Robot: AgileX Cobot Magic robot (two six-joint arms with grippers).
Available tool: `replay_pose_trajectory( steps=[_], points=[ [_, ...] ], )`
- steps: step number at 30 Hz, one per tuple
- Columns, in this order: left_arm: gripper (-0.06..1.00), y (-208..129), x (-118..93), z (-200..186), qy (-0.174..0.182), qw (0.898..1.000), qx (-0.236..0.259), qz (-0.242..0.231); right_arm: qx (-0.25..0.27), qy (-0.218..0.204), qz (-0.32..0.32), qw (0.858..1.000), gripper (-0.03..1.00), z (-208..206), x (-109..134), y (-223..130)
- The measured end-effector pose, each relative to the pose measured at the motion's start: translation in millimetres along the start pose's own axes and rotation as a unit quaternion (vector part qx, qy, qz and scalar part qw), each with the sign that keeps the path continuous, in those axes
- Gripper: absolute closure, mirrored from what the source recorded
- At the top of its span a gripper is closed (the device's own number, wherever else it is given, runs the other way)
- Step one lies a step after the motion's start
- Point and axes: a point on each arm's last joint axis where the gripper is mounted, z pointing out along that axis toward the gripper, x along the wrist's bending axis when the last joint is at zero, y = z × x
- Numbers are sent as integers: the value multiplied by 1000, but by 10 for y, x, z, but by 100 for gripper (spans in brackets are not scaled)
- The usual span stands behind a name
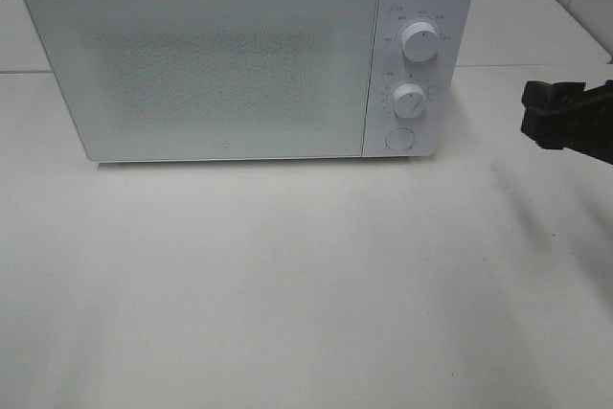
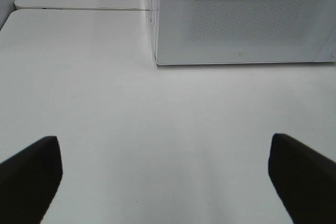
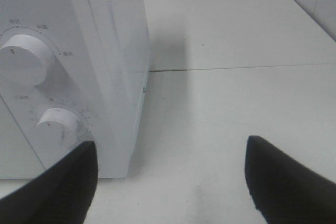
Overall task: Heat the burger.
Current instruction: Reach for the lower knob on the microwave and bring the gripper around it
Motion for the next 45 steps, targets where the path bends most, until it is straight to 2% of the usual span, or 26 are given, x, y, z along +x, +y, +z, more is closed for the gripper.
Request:
replay_pose_trajectory(
  steps=[14, 16, 18, 27, 32, 45],
  points=[
    [-5, 0, 0, 0, 0, 1000, 0, 0, -9, -4, -16, 1000, 21, -31, 535, -200],
    [-5, 0, 0, 0, 0, 1000, 0, 0, -11, 0, -17, 1000, 21, -40, 577, -213],
    [-5, 0, 0, 0, 0, 1000, 0, 0, -23, 20, -28, 999, 21, -74, 738, -270],
    [-5, 0, 0, 0, 0, 1000, 0, 0, -31, 18, -41, 999, 20, -45, 853, -378],
    [-5, 0, 0, 0, 0, 1000, 0, 0, -44, 13, -36, 998, 20, 121, 974, -362],
    [-5, 1, 0, 0, 0, 1000, 0, 0, -38, -2, -32, 999, 20, 416, 1148, -467]
  ],
)
